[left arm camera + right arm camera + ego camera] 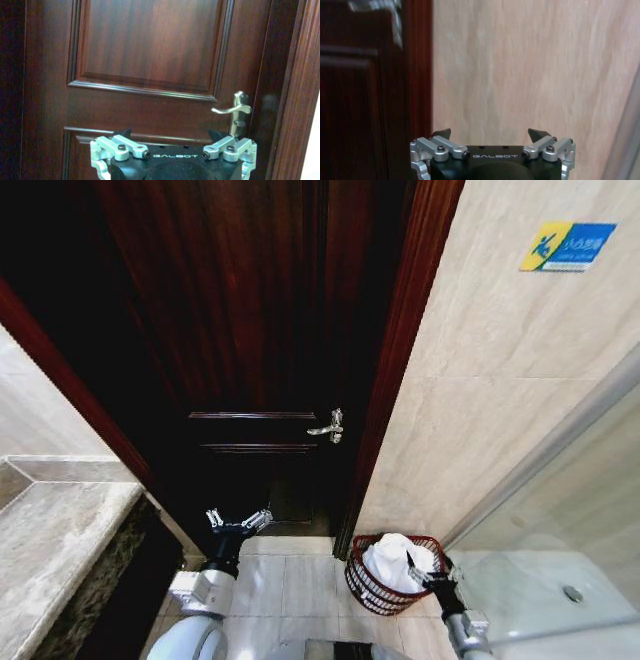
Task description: Discard the used towel into the hamper.
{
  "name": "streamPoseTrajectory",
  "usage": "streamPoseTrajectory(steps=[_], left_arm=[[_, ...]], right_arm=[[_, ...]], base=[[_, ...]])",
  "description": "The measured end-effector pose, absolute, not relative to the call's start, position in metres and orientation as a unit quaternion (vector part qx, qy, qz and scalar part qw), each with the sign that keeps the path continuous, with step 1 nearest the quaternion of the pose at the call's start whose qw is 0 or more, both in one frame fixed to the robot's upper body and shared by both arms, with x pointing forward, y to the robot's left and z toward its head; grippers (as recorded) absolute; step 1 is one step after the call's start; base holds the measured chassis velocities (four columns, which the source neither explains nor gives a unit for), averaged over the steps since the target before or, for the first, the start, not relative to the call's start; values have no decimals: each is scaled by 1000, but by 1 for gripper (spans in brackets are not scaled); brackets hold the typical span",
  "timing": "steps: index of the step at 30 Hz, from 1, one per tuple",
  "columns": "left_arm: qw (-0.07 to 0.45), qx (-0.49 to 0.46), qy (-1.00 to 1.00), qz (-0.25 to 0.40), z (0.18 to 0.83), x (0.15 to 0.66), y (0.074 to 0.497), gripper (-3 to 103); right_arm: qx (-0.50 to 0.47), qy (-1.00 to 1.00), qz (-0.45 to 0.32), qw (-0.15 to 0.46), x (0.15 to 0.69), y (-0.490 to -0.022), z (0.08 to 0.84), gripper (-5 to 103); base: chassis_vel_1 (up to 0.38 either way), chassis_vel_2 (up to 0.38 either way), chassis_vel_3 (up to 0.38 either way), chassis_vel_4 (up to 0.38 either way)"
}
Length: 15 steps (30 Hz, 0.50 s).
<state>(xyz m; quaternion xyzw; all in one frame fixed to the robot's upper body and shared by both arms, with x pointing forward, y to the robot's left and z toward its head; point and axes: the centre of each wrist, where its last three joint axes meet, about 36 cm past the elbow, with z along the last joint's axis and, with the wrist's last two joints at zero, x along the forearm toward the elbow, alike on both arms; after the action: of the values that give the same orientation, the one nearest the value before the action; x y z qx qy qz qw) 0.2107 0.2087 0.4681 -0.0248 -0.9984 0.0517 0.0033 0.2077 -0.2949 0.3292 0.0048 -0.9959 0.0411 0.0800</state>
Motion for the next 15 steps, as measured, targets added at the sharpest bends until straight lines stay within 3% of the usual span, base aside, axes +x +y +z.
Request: streamPoseTrajectory(steps=[15], left_arm=[[3, -25, -998, 52, 468, 211, 209, 100]], right_arm=[[10, -998, 56, -37, 199, -262, 435, 100]], base=[[0, 0, 0, 0]])
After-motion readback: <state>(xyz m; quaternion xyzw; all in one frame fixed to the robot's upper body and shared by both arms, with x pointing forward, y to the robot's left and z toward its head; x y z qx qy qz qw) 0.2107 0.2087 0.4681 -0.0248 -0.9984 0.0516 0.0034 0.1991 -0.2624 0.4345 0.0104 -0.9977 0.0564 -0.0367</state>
